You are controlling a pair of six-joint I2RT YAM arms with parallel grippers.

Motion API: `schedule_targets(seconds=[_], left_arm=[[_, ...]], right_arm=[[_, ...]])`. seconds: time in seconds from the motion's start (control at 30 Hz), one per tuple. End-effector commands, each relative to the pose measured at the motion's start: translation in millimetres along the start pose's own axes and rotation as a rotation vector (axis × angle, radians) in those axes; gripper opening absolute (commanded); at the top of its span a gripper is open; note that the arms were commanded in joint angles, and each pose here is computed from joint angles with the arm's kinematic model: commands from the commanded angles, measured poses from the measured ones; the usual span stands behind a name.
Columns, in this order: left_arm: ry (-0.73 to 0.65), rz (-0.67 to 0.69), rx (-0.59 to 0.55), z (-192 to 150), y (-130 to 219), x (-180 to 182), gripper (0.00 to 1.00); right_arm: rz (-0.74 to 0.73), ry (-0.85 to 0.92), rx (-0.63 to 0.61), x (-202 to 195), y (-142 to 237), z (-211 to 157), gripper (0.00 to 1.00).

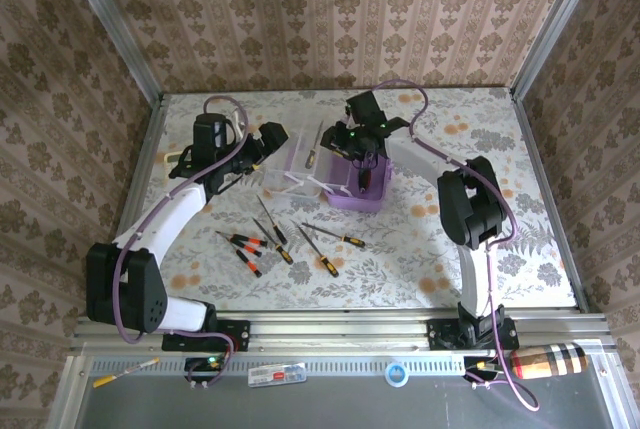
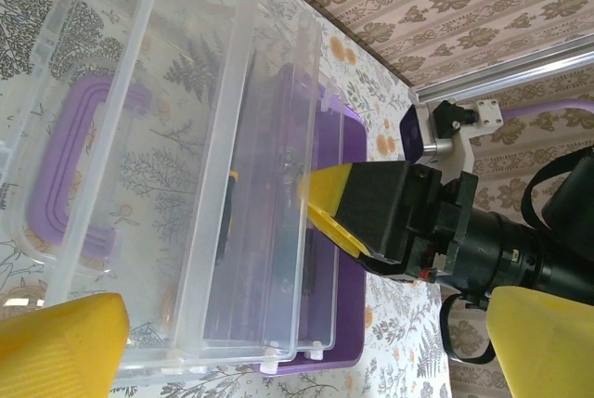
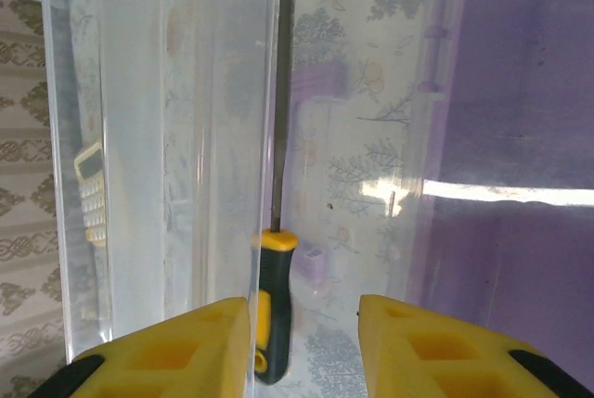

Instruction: Pack the tool kit

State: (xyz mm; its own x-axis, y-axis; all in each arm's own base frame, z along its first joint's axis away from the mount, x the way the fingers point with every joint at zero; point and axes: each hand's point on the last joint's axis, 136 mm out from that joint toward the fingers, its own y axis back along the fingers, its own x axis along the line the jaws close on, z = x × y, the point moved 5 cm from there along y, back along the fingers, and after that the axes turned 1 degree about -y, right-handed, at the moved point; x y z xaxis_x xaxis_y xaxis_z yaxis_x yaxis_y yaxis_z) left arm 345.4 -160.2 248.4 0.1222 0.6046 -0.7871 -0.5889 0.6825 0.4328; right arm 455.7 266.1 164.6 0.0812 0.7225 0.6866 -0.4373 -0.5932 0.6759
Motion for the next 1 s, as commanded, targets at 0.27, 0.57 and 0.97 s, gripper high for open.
schedule_targets(seconds=[0.27, 0.57, 0.97], left_arm=[[-0.026, -0.006, -0.002, 3, 0, -3, 1.00], [-0.024, 0.003, 0.002, 3, -2, 0, 1.00], [-0.038, 0.104, 0.006, 5, -10, 24, 1.00]], right_arm=[[0.035, 0.091, -0.017, 21, 35, 0, 0.38], [-0.079, 0.169, -0.143, 7, 90, -13, 0.38], [-0.150, 0.180, -0.192, -35, 130, -55, 0.45]])
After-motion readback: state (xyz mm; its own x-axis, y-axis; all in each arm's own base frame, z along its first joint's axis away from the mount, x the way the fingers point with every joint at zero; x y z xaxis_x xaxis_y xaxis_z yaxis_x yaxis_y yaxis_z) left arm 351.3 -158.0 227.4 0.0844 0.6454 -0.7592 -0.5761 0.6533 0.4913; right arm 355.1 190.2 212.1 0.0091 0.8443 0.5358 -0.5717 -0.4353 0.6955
